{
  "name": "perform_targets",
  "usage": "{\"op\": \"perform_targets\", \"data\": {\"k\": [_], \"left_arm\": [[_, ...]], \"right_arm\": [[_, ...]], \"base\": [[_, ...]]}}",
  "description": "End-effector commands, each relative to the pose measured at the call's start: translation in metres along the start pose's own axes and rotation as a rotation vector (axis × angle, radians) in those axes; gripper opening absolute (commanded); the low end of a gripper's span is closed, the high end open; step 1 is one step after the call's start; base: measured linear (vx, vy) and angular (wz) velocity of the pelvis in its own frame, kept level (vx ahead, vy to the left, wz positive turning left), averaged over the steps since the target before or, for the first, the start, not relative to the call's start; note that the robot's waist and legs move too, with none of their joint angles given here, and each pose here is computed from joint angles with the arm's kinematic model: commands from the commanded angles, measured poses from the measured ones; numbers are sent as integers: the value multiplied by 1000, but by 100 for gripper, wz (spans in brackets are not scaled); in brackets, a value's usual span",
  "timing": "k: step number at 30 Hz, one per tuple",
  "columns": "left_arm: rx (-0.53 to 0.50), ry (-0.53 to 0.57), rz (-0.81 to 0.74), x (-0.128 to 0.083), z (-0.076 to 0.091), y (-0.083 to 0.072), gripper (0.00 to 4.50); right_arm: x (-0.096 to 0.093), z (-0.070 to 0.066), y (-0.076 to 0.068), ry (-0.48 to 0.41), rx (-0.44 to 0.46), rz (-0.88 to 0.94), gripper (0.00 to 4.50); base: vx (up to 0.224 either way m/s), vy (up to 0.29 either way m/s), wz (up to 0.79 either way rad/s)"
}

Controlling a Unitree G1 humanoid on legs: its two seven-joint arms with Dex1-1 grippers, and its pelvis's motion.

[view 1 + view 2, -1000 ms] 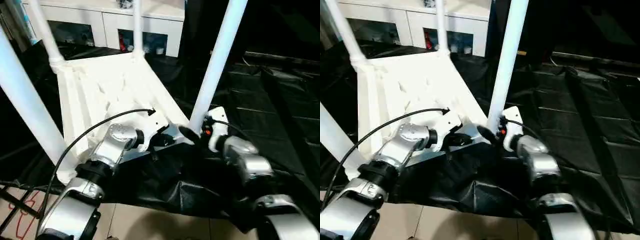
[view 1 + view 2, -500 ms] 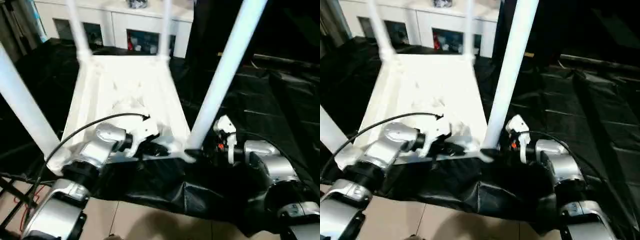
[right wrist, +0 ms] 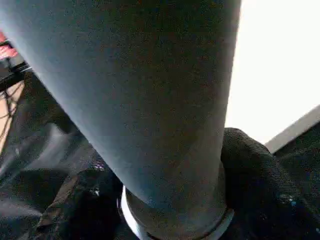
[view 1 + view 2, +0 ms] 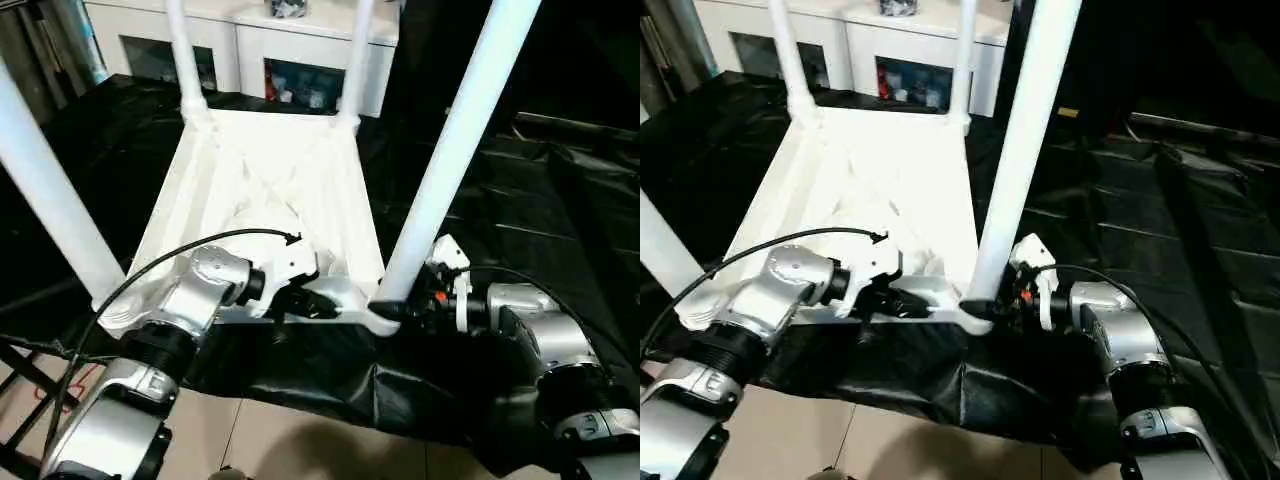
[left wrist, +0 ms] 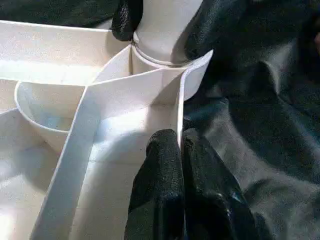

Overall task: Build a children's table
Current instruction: Rotate leg to tighten

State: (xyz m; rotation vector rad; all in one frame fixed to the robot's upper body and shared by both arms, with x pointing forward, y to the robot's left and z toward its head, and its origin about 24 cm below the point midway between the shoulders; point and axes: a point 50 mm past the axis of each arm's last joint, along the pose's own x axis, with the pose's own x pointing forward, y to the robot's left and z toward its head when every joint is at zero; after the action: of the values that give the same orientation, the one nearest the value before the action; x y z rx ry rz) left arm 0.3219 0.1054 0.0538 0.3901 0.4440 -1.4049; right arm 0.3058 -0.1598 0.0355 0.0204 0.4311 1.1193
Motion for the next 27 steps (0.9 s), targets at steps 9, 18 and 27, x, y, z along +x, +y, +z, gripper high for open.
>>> {"op": "perform_targets", "data": {"k": [9,18,27], "left_arm": [[-22,-98,239,45,43,11,0],[22,-93,235,48,41,9,0],[26,-76,238,42,32,10,0]], "right_arm": [[62,-8,-3,-76,191,-421,245],[63,-2,-2,-116,161,-377,356],[-25,0,-29,-134,8,-394,356]], "base": [[0,0,0],[0,0,0],[0,0,0]]}}
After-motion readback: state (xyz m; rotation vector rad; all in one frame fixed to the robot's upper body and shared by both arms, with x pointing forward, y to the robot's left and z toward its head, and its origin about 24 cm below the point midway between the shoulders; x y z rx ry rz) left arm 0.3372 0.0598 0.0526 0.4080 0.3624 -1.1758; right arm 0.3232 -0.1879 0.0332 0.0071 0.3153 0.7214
